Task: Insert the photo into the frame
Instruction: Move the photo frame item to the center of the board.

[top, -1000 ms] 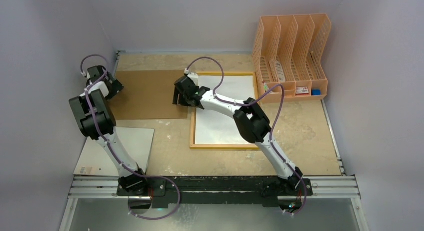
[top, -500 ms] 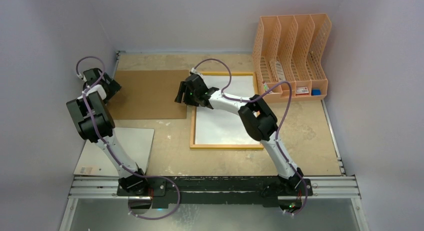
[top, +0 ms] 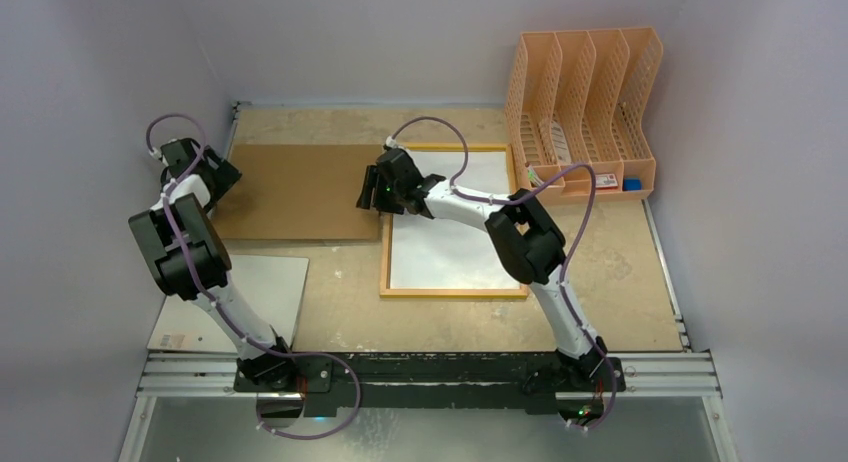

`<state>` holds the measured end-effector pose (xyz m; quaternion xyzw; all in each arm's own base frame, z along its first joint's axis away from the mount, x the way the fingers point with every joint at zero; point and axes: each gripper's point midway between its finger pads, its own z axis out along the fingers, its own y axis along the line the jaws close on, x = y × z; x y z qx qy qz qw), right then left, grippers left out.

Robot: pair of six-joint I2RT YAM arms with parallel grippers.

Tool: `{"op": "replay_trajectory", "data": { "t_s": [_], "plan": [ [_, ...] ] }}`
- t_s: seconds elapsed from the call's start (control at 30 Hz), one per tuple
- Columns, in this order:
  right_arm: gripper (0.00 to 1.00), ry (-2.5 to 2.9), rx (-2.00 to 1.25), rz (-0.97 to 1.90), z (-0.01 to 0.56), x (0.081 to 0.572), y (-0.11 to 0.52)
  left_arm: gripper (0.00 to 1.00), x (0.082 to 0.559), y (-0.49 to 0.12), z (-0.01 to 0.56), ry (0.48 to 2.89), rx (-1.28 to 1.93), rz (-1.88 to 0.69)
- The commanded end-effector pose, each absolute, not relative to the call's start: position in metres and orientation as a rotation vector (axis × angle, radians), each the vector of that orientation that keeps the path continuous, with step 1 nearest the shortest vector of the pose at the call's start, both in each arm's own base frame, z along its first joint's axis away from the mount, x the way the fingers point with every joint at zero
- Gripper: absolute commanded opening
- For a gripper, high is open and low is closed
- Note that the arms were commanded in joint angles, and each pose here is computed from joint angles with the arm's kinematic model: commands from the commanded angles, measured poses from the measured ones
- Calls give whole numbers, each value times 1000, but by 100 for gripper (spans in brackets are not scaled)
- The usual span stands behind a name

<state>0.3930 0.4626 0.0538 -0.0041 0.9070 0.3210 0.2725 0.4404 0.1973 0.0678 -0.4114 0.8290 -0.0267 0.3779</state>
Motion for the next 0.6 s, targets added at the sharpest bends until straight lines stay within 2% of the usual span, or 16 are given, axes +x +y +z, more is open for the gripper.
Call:
{"op": "replay_trajectory", "data": {
  "t_s": [0.0,0.27,0.57],
  "plan": [
    [62,2207,-129,1270,166,362,515,84,422,108,47,2296,-1103,-446],
    [61,2165,-122,1270,188,365,507,84,414,103,37,2328,-1118,-439],
    [58,2237,-7,1143,163,369,475,84,412,67,15,2409,-1079,-455]
  ]
}}
